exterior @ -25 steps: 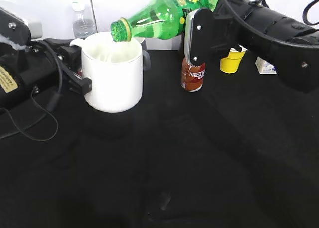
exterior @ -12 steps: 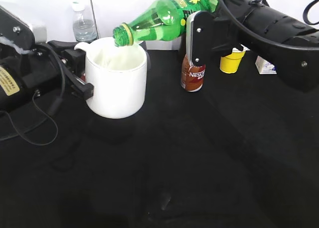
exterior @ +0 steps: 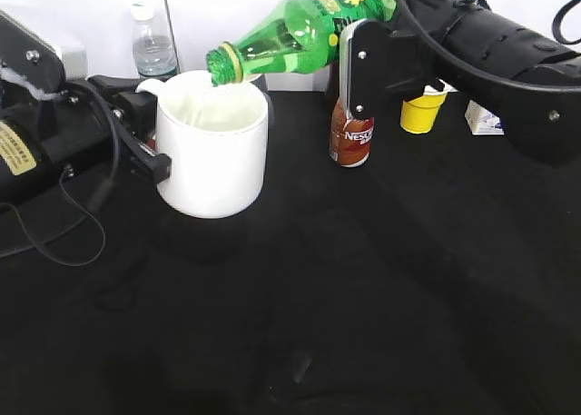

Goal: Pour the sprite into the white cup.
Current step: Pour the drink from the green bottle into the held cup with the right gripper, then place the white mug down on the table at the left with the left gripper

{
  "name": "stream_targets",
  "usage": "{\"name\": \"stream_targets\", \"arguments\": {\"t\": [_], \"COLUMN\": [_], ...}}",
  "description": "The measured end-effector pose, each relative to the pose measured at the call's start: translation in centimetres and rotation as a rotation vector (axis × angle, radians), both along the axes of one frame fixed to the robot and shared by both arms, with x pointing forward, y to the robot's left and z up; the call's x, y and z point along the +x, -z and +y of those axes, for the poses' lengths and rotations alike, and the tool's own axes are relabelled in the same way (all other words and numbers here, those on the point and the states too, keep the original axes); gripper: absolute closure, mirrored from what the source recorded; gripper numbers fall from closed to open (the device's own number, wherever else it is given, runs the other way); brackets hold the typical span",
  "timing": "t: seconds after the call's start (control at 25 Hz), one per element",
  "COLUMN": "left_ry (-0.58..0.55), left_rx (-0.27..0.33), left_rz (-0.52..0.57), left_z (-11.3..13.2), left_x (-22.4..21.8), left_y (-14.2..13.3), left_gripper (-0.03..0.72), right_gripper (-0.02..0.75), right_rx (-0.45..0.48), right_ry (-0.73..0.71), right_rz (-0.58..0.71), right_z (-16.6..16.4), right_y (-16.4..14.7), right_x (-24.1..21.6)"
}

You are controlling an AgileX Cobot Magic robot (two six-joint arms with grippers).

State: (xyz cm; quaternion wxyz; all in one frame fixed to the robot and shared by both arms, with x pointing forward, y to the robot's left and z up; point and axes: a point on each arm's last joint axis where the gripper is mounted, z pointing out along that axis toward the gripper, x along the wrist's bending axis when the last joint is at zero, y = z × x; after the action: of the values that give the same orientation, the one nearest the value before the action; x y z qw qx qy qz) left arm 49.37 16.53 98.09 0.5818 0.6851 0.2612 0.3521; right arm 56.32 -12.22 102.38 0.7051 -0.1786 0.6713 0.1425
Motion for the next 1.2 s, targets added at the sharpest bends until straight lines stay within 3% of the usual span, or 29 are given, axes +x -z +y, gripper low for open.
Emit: {"name": "stream_targets", "arguments": {"t": [0.4,0.52,0.6,0.72,0.8,0.92,0.96,1.04,1.2], "left_ry": [-0.005,-0.018,-0.031,-0.072,-0.09,-0.193,-0.262,-0.411,-0.669], "left_rx": [-0.001,-0.016,-0.036,-0.122,-0.15,-0.206,-0.225,-0.246,-0.26], "left_rz": [0.005,0.002,-0.006,-0.063,-0.079,-0.07,-0.073,-0.099,-0.201], "left_z": [0.1,0.1,0.2,0.6,0.7,1.8,3.1,6.7,14.3], "left_x": [0.0,0.0,0.1,0.3,0.4,0.9,1.5,2.6,6.3], "left_y": [0.1,0.0,-0.2,-1.0,-1.3,-1.4,-1.5,-1.7,-3.1], "left_gripper": [0.638,0.638,0.638,0.638,0.638,0.638,0.638,0.638,0.638], "right_gripper": [0.317,0.317,0.317,0.317,0.318,0.318,0.32,0.32,0.32], "right_rx": [0.008,0.049,0.14,0.254,0.377,0.735,0.876,1.042,1.1], "right_ry": [0.0,-0.002,-0.006,-0.008,-0.012,-0.024,-0.029,-0.034,-0.035], "right_rz": [-0.005,0.015,0.074,0.133,0.195,0.372,0.441,0.522,0.551], "right_z": [0.0,0.0,0.0,0.0,0.0,0.0,0.0,0.0,0.0], "right_y": [-0.1,-0.1,0.0,0.0,0.0,0.0,0.0,0.0,0.0], "right_x": [0.0,0.0,0.0,0.0,0.0,0.0,0.0,0.0,0.0]}}
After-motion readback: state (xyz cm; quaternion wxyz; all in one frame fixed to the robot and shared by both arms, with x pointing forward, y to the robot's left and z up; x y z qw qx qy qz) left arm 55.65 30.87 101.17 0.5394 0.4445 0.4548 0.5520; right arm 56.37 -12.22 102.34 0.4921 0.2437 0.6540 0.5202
